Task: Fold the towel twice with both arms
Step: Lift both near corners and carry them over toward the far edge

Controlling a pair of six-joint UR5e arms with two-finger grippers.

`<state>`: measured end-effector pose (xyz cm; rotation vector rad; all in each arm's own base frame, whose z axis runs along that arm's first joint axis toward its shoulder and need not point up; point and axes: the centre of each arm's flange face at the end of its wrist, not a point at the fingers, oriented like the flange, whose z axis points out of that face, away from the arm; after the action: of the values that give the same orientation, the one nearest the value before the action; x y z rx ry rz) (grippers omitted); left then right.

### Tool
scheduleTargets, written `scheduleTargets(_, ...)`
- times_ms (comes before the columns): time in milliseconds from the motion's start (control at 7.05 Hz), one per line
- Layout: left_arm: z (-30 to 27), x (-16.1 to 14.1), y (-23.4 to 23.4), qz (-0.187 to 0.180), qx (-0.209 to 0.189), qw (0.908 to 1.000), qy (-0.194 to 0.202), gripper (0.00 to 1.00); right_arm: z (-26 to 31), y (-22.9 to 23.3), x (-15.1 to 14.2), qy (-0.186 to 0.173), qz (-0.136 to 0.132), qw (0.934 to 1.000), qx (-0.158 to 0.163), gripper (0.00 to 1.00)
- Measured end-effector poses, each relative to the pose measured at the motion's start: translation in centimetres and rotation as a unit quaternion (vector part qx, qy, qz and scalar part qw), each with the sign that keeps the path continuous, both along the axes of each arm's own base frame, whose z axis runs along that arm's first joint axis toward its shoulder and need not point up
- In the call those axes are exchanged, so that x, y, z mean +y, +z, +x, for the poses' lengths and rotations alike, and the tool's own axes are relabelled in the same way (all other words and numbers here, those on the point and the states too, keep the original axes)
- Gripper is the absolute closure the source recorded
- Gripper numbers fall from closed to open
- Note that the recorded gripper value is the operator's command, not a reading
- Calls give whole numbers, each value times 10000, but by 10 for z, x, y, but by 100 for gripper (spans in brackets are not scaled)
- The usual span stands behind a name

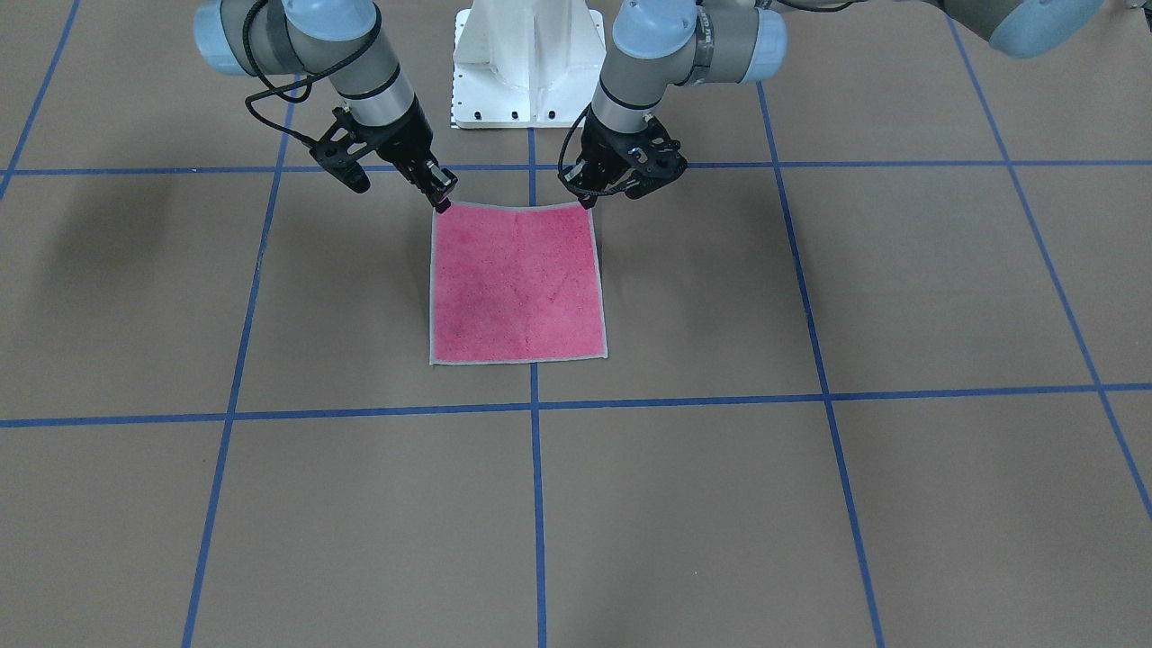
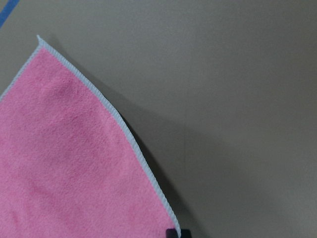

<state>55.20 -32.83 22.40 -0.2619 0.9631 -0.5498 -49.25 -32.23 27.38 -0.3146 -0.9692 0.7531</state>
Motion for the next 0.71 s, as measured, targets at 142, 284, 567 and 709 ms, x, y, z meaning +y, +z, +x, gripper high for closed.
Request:
scheduleTargets(142, -3, -13, -3, 8, 24, 9999, -108, 100, 2, 3, -11, 40, -56, 10000, 24, 100)
scheduleTargets(284, -5, -38, -12, 16, 45, 9996, -291, 100, 4, 6, -29, 108, -136, 9998, 48, 100)
scheduleTargets(567, -6, -88, -23, -20, -8, 9980, -630, 100, 1, 5, -68, 240, -296, 9992, 79, 100)
scheduleTargets(709, -8, -106, -19, -48, -60, 9971, -752, 100, -2, 5, -84, 308, -346, 9989, 109, 100)
